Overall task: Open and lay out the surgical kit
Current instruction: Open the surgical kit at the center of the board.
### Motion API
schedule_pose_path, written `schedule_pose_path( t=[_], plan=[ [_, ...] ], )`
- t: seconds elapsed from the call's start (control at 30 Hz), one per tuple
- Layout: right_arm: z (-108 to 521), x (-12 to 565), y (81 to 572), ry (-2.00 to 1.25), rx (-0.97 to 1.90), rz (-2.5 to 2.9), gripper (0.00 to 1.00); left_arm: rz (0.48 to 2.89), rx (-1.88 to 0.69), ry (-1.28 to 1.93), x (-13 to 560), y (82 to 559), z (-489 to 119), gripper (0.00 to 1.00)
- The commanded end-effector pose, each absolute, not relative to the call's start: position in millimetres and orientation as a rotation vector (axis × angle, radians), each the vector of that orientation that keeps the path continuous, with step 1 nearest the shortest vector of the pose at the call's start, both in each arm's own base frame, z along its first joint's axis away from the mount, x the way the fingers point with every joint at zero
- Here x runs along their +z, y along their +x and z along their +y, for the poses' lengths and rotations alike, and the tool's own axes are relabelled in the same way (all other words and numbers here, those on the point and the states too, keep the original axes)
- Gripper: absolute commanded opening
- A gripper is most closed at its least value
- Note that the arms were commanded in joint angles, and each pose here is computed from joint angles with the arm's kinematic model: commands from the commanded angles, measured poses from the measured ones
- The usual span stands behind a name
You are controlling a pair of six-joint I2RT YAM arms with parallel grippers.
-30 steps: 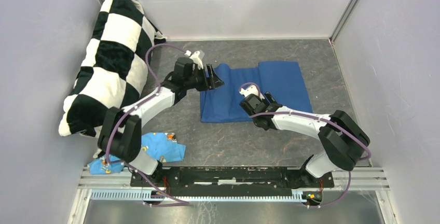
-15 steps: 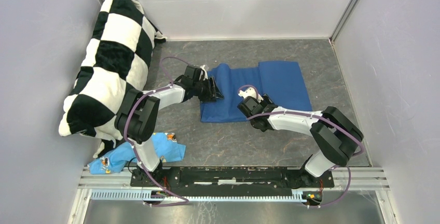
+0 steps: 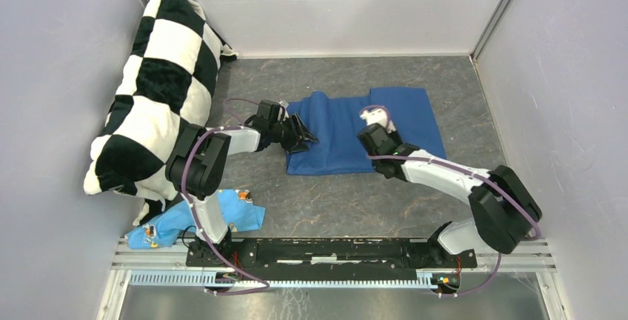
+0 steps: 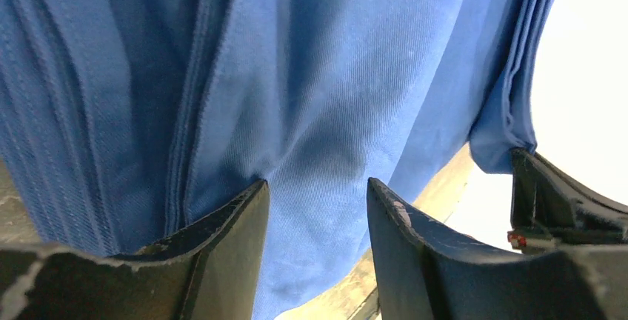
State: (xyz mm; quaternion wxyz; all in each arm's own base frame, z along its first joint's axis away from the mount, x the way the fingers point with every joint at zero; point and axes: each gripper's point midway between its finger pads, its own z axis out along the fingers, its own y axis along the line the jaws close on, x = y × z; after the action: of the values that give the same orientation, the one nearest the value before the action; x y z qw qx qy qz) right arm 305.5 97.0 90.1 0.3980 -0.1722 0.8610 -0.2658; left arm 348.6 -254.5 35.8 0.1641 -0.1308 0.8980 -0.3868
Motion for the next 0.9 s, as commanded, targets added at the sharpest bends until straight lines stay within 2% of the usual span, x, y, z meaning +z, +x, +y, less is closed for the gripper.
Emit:
schedule_pose_path(
  t=[0.0,0.3,0.4,0.5,0.7,0.8,0.87],
  plan=[
    [31.9,125.5,316.8,-0.087,-0.727,2.111,0.00,2.602,-1.097,-0.534,9.6,343.5,-242.0,0.60],
    [-154.5,177.9,293.4,0.627,-0.964,1.906,0.01,2.599,-1.034,-0.485,10.5,354.2,-233.4,0.62],
    [-202.1,168.5,293.9,0.772,-0.957,1.956,0.30,2.588,-0.976,-0.419,18.8,362.6,-228.7,0.63],
    [-209.6,166.9,318.6,0.754,-0.888,2.112,0.64,2.547,-0.926,-0.345,38.2,370.6,-224.2,0.67],
    [-154.4,182.2,340.8,0.522,-0.763,2.160,0.89,2.394,-0.768,-0.194,96.4,389.1,-206.4,0.84],
    [-89.7,159.9,355.8,0.343,-0.366,2.163,0.98,2.348,-0.721,-0.174,112.0,391.6,-199.7,0.91],
    [-49.2,139.5,359.5,0.248,-0.118,2.179,0.98,2.336,-0.701,-0.163,116.3,393.6,-197.4,0.93]
  ],
)
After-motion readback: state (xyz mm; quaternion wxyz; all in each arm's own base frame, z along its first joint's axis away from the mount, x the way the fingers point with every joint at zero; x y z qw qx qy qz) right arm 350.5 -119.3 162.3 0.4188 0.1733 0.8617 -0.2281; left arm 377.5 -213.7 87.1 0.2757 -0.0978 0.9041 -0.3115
